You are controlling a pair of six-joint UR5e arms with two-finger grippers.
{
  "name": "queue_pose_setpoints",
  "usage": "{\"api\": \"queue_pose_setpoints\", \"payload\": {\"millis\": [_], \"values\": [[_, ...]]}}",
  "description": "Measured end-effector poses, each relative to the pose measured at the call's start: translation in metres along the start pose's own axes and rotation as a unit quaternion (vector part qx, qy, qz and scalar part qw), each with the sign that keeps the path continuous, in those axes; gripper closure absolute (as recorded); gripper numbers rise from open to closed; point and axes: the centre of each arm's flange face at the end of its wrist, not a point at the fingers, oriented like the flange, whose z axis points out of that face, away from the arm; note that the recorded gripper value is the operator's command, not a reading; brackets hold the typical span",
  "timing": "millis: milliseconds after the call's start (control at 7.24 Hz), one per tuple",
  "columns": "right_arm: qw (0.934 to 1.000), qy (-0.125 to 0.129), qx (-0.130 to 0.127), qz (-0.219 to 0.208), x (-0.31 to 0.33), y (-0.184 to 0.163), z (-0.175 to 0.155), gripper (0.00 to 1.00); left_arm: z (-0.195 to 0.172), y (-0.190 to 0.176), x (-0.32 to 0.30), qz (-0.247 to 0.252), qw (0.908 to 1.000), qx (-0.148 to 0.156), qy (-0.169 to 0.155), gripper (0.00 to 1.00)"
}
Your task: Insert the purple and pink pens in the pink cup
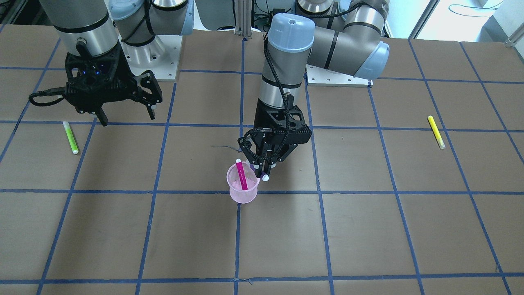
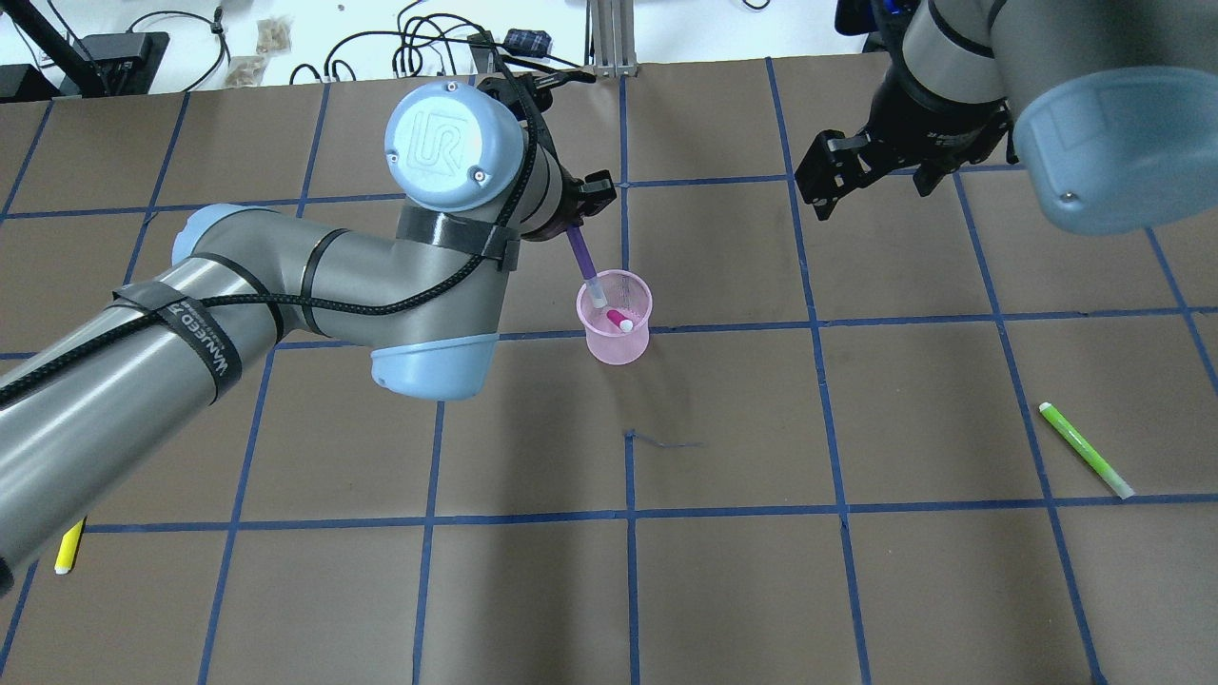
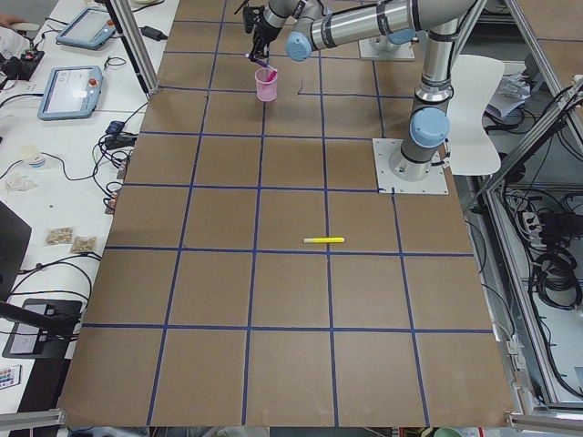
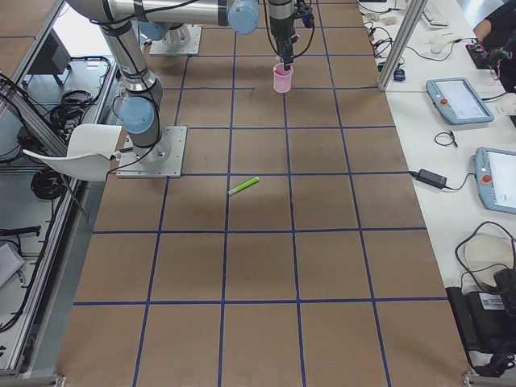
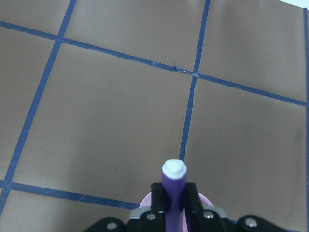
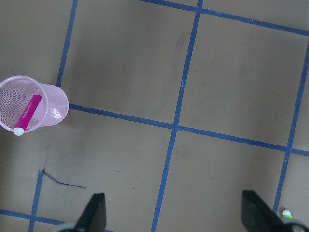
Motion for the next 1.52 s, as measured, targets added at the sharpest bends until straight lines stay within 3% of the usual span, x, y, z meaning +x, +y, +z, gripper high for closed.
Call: {"api": "queue_pose_setpoints", "payload": {"millis": [967,1520], "values": [[1.0,0.001,0.003,0.0,0.0,0.0,-0.003,0.0,0.039,0.018,-0.006,0.007,0.9995,-0.004,-0.032,1.0],[1.0,0.002,0.002,0.0,-0.001,0.002,-0.003,0.0,0.039,0.029,0.005,0.02,0.9989,0.024,-0.036,1.0]]}}
